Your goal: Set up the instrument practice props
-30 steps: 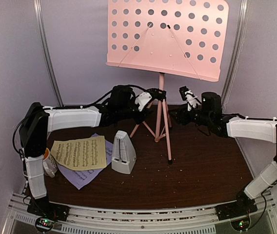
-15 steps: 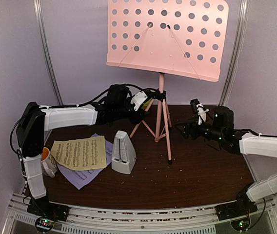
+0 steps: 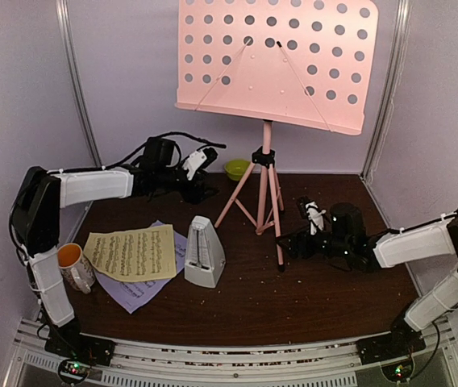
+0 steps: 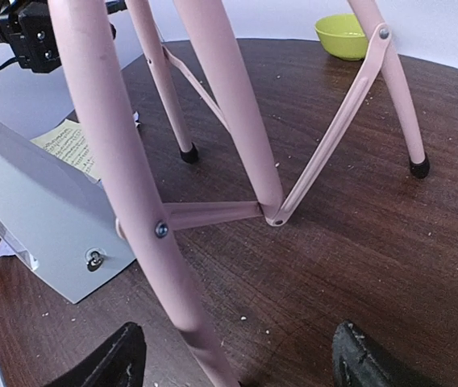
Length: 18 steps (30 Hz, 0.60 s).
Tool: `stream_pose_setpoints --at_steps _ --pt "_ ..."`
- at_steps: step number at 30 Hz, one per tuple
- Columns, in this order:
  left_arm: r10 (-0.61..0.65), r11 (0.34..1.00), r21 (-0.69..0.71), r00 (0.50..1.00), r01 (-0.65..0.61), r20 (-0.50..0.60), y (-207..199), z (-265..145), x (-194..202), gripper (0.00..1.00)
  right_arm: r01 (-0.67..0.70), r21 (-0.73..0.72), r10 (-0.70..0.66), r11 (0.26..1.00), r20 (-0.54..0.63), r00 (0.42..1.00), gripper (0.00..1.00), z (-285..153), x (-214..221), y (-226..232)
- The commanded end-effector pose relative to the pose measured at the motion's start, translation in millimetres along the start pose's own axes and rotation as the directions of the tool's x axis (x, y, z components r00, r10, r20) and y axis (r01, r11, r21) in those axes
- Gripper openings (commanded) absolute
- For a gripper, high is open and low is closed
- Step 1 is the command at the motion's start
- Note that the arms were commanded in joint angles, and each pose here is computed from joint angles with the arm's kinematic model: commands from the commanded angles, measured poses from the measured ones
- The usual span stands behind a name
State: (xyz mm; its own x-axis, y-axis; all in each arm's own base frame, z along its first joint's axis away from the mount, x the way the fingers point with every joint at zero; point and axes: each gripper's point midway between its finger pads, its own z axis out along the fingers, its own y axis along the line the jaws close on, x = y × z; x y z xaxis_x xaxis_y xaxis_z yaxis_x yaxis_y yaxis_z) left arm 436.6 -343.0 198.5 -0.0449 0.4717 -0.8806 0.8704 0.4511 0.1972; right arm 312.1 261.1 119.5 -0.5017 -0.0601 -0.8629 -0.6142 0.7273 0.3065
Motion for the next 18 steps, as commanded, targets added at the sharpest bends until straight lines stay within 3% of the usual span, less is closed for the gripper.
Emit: stream_pose_setpoints --at_steps 1,10,13,18 --pt "0.040 0.986 0.164 0.999 -0.035 -0.029 -36.7 23.5 33.2 0.64 0.003 0.015 -0.004 1.000 0.045 0.999 0.79 11.3 -4.7 2.4" --pt "0.048 0.971 0.235 0.999 -0.046 -0.006 -41.1 38.0 27.2 0.61 -0.011 0.033 0.010 0.999 0.032 0.999 0.65 30.5 1.5 -1.2" --pt "0.044 0.965 0.261 0.997 -0.024 -0.070 -46.5 38.3 36.7 0.61 -0.017 0.032 0.016 0.999 0.029 0.999 0.60 32.9 1.4 -0.1" --pt "0.027 0.974 0.225 0.995 -0.005 -0.093 -54.0 30.7 44.6 0.60 -0.014 0.047 0.013 0.999 0.017 1.000 0.41 36.3 2.2 -2.1"
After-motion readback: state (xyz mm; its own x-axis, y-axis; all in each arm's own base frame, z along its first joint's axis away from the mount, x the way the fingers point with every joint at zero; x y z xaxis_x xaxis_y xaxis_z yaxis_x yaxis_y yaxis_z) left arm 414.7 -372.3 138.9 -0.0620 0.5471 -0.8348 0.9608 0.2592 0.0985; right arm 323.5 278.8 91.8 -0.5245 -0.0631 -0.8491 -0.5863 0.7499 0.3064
